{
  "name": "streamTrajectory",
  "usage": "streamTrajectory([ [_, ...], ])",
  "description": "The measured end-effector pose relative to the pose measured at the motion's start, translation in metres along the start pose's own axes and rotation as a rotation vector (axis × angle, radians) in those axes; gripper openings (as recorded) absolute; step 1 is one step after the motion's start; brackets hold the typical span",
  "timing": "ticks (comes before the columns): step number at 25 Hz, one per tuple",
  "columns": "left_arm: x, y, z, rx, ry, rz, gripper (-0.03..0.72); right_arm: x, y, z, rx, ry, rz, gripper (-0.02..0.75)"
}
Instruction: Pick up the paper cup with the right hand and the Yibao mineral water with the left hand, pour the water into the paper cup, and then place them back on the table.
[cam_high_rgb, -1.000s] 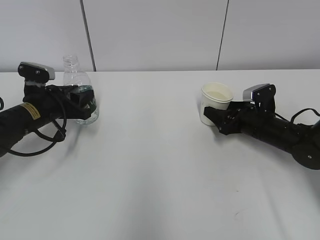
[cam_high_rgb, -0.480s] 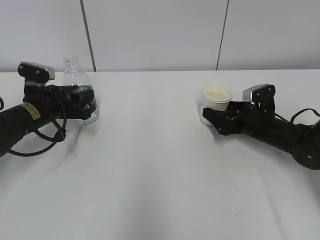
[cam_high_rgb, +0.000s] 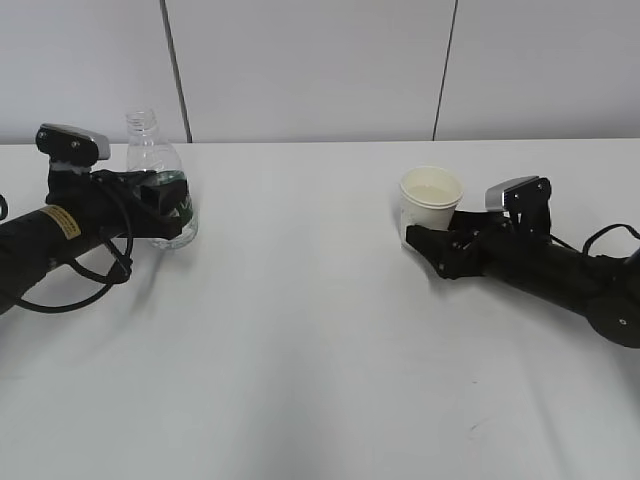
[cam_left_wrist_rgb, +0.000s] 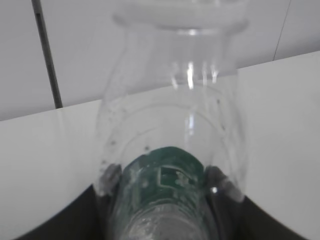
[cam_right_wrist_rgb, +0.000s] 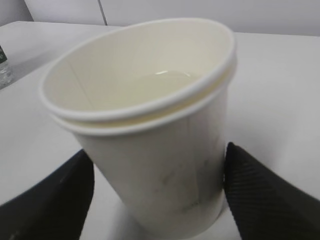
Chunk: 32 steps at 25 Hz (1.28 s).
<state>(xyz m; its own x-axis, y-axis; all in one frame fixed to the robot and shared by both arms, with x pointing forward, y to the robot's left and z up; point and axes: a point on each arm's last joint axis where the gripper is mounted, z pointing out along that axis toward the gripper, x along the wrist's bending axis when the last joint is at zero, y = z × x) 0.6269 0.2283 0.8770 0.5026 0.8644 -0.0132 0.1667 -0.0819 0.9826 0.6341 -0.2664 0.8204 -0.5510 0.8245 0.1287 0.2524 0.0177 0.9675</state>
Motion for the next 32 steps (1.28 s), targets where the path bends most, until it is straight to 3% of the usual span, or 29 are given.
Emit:
streamTrajectory([
  [19,0.000,0.000,0.000,0.000,0.001,-0.001,0.322,0.013,0.019,-0.021,0.051,-0.026,-0.016,0.624],
  [32,0.000,0.000,0.000,0.000,0.001,-0.001,0.322,0.030,0.018,-0.053,0.083,-0.111,0.033,0.605],
])
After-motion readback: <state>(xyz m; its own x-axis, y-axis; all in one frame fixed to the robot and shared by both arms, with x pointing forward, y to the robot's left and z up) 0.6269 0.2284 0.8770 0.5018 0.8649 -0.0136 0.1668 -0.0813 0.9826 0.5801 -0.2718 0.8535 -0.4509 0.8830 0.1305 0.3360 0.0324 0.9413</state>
